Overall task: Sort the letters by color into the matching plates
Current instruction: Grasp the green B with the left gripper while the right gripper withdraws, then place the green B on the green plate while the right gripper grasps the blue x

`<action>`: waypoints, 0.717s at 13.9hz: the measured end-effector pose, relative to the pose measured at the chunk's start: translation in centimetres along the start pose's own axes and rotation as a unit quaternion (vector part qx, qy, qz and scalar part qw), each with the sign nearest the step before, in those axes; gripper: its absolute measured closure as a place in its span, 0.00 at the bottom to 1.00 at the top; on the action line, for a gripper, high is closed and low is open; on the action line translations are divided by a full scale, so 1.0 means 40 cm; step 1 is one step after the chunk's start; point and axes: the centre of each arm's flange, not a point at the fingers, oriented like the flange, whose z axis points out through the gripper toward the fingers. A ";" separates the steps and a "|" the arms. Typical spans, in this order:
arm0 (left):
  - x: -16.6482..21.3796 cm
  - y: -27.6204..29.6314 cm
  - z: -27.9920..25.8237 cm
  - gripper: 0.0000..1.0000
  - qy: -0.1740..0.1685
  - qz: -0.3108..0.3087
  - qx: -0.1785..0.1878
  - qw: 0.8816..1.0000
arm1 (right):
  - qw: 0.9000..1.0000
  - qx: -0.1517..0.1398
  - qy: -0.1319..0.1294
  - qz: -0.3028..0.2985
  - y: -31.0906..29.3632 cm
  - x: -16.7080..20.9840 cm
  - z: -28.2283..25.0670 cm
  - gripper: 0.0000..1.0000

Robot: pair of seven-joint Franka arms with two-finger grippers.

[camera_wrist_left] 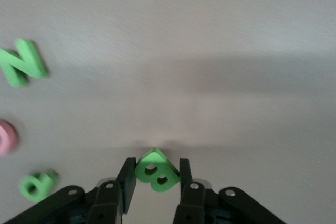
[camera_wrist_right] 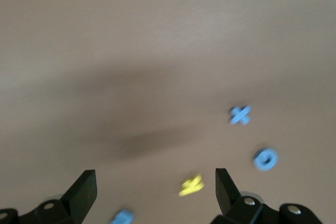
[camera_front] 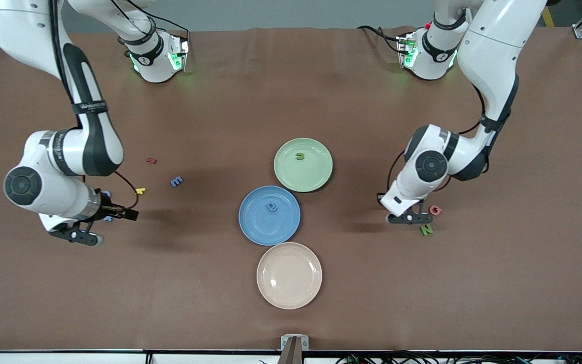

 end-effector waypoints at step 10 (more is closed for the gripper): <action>-0.261 0.431 -0.064 0.63 -0.031 -0.031 0.000 0.999 | 0.997 -0.008 0.057 -0.055 0.298 0.006 0.261 0.03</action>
